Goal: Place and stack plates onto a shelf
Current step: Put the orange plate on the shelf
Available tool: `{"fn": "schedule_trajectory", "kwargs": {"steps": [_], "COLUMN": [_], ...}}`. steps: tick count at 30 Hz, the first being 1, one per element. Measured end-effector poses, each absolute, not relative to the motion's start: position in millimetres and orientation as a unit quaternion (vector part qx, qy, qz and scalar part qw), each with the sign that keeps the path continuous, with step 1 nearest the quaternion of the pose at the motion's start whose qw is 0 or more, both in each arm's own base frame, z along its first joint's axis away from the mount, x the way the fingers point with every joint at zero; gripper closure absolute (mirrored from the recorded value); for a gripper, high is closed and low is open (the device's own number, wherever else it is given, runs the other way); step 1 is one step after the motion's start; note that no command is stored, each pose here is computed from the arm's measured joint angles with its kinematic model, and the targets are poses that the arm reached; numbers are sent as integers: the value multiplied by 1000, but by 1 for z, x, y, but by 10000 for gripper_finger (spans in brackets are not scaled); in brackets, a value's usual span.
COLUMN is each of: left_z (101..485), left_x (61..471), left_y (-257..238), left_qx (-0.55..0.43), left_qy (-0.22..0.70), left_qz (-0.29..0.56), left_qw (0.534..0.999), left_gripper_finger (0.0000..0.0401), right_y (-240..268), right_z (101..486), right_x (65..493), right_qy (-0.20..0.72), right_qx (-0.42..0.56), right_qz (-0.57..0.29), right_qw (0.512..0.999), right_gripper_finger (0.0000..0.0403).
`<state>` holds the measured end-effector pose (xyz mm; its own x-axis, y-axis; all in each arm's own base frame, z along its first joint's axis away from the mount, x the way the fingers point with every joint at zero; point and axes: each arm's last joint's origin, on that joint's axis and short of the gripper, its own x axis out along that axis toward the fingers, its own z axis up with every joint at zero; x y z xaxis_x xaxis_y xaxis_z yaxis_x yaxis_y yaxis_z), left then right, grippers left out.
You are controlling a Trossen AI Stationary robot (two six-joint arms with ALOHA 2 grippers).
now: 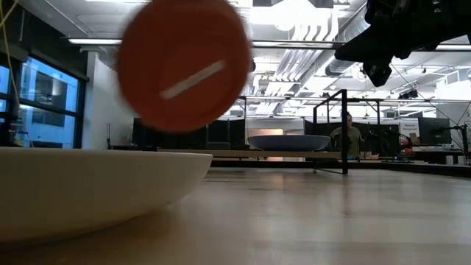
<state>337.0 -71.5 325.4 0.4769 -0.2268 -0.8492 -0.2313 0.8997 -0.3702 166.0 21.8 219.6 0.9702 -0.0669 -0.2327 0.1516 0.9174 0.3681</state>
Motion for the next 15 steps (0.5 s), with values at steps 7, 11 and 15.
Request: {"fn": "schedule_trajectory", "kwargs": {"steps": [7,11,15], "left_z": [349,344,325], "left_x": [359,368,382], "left_y": [-46,-22,3], "left_qx": [25,88,94], "left_qy": [530,533,560], "left_qz": [121,174,191], "left_qw": [839,823,800], "left_gripper_finger": [401,401,401], "right_y": [21,20,20], "right_z": [220,220,220], "right_x": [166,166,166], "right_qy": [104,102,102], "right_qx": [194,193,193], "right_qz": [-72,-79,-79], "right_qw": [973,973,973], "right_gripper_finger": [403,403,403]}}
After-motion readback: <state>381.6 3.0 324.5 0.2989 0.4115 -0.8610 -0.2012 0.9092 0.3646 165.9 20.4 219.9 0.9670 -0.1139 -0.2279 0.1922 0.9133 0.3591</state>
